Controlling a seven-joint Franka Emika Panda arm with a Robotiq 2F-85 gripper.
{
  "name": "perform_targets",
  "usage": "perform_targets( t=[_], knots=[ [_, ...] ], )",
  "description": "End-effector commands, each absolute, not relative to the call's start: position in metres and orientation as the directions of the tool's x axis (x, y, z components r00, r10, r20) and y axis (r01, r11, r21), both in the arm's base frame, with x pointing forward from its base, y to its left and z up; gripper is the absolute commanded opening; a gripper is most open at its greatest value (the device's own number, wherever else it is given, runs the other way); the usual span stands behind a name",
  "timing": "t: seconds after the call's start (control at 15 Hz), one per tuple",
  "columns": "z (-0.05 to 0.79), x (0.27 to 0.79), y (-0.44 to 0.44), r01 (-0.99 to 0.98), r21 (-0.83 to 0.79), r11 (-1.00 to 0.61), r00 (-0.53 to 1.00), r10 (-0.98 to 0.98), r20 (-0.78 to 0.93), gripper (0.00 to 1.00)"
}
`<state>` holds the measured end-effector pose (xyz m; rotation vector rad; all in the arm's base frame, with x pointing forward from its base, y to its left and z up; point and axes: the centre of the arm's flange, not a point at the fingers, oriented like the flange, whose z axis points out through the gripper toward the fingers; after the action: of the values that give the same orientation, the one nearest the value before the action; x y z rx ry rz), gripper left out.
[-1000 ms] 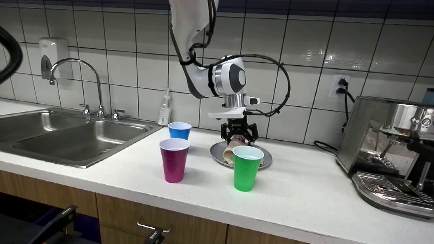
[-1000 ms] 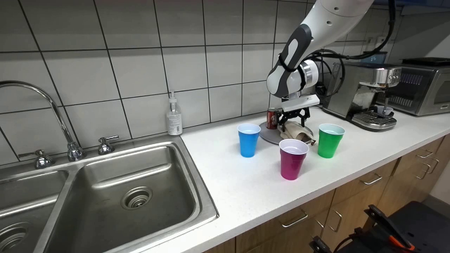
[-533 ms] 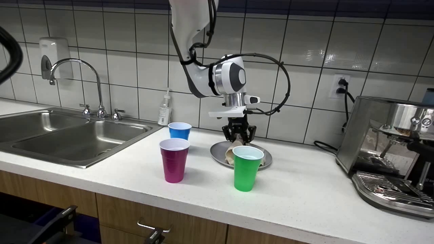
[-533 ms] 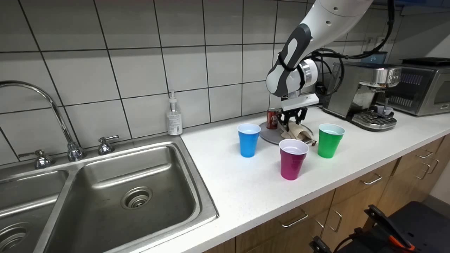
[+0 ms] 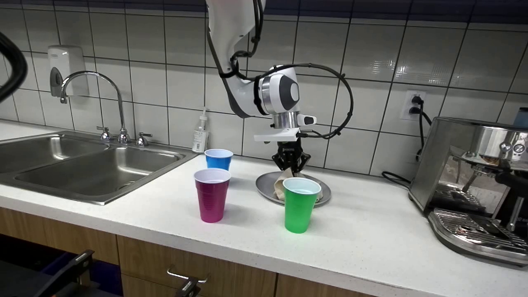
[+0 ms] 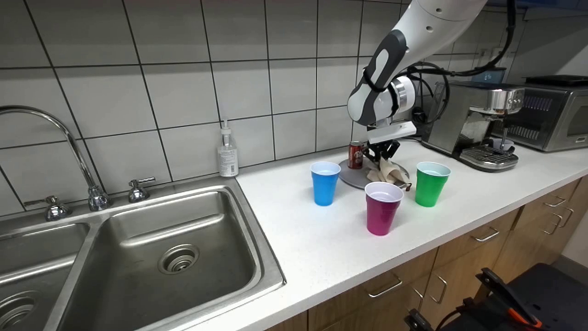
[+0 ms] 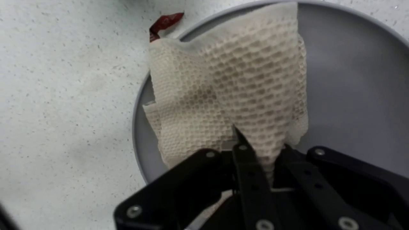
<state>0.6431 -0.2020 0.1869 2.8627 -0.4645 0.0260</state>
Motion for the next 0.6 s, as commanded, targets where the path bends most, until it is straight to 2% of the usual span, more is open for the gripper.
perform_targets(
  t=[0.0,0.53],
  knots=[
    [0.216,0.645,-0.206,-0.339,0.23,-0.912,0.941,-0.329,0.081,0.02],
    [0.271,0.638,-0.236,-0.412,0.217,-0.885,0.91,-0.39,0.137,0.02]
  ],
)
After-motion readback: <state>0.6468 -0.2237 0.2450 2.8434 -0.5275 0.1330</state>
